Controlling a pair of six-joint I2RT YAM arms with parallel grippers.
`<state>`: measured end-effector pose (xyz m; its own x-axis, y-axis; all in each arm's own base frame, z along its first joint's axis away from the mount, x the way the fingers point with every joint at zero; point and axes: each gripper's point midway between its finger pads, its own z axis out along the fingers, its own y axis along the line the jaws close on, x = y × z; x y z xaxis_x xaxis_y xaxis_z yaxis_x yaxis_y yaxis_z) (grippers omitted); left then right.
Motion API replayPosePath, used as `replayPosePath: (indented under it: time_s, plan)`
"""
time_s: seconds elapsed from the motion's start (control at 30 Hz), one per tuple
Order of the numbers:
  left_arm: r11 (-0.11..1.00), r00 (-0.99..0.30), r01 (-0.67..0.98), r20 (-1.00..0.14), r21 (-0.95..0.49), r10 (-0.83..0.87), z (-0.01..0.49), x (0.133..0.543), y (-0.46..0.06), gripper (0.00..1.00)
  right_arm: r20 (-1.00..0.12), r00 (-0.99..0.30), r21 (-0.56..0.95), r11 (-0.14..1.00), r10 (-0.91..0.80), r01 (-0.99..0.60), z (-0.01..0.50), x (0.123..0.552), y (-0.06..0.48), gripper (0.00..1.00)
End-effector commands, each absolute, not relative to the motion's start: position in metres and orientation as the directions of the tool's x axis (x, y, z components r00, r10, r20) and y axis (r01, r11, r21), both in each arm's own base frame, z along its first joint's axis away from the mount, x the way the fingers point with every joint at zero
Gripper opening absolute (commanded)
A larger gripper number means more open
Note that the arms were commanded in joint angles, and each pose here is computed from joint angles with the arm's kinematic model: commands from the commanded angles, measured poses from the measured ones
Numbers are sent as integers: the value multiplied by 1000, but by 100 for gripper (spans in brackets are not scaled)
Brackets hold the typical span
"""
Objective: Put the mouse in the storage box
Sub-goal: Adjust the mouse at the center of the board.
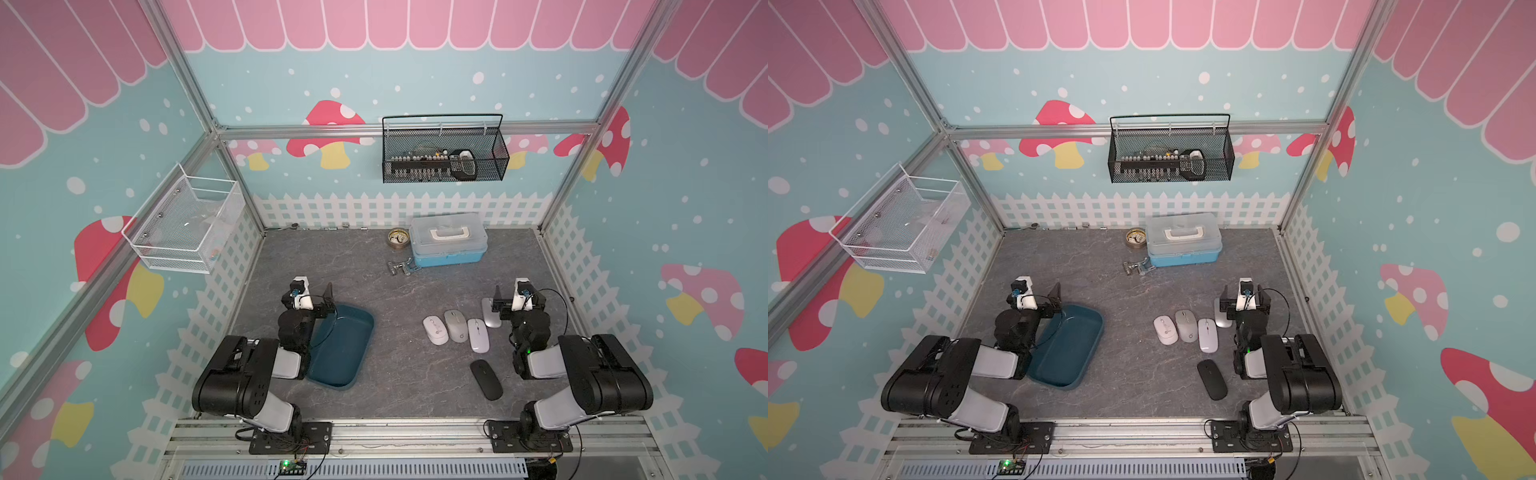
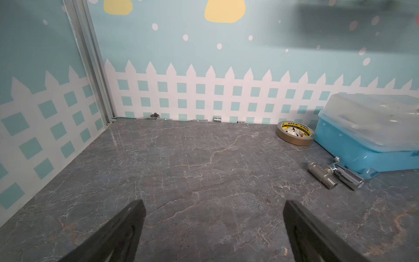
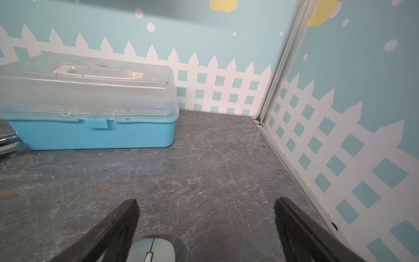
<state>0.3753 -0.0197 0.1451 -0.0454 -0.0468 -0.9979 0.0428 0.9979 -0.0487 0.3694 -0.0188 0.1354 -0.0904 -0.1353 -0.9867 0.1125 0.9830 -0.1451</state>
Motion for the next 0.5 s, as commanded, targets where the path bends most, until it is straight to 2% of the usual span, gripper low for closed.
replayPosePath:
  time_s: [0.0,0.47]
  plan:
    - [997,-24,48,-998,-60,-59,152,377,-19,99,-987,-77,-151,983,-143,108,139,369,-18,99]
    - [997,-23,48,-998,-60,-59,152,377,-19,99,-987,-77,-151,983,-143,109,139,369,-18,99]
